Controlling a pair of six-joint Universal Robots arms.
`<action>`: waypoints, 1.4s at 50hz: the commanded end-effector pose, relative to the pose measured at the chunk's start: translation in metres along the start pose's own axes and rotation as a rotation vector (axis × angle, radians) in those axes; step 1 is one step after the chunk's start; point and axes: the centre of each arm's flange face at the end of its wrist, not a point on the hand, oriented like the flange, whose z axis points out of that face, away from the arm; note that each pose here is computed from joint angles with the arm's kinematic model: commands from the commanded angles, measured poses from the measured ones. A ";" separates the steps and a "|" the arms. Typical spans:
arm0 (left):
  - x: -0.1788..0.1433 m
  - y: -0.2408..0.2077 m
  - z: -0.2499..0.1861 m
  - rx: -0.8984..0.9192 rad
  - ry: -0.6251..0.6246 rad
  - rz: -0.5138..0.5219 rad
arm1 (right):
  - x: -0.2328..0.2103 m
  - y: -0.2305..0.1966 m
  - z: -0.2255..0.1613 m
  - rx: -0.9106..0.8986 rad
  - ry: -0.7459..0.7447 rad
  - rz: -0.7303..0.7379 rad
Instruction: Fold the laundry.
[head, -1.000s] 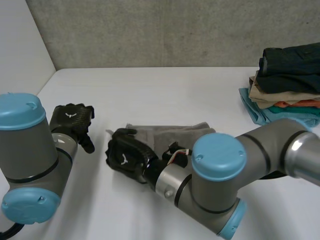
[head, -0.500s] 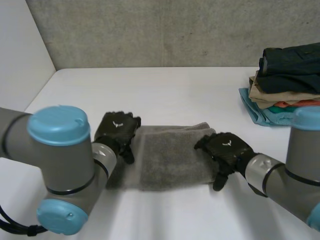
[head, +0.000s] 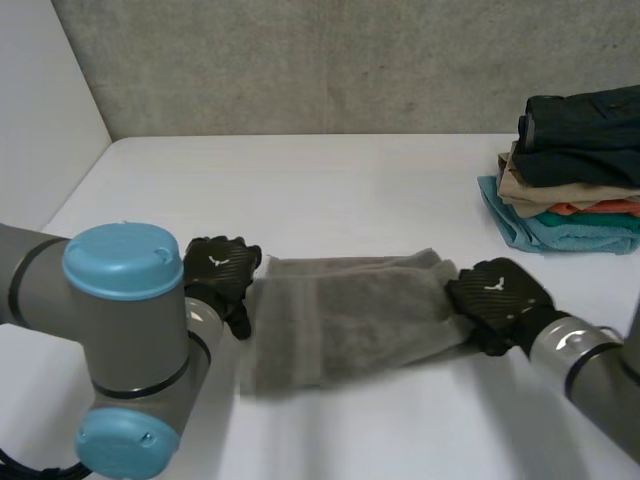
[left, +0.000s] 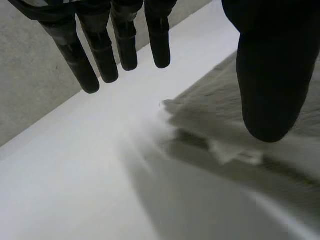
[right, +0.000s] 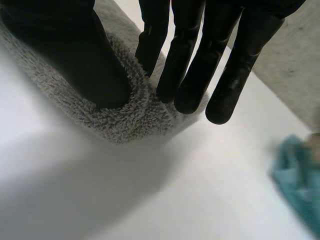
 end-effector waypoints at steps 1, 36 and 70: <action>-0.005 -0.002 -0.010 0.005 -0.008 -0.012 | 0.019 -0.026 -0.007 0.012 0.080 -0.294; -0.012 -0.044 -0.021 0.144 -0.048 -0.075 | -0.045 -0.111 0.003 0.337 -0.243 0.336; 0.039 0.016 -0.012 -0.135 0.128 -0.039 | -0.053 -0.036 0.049 -0.025 -0.176 0.171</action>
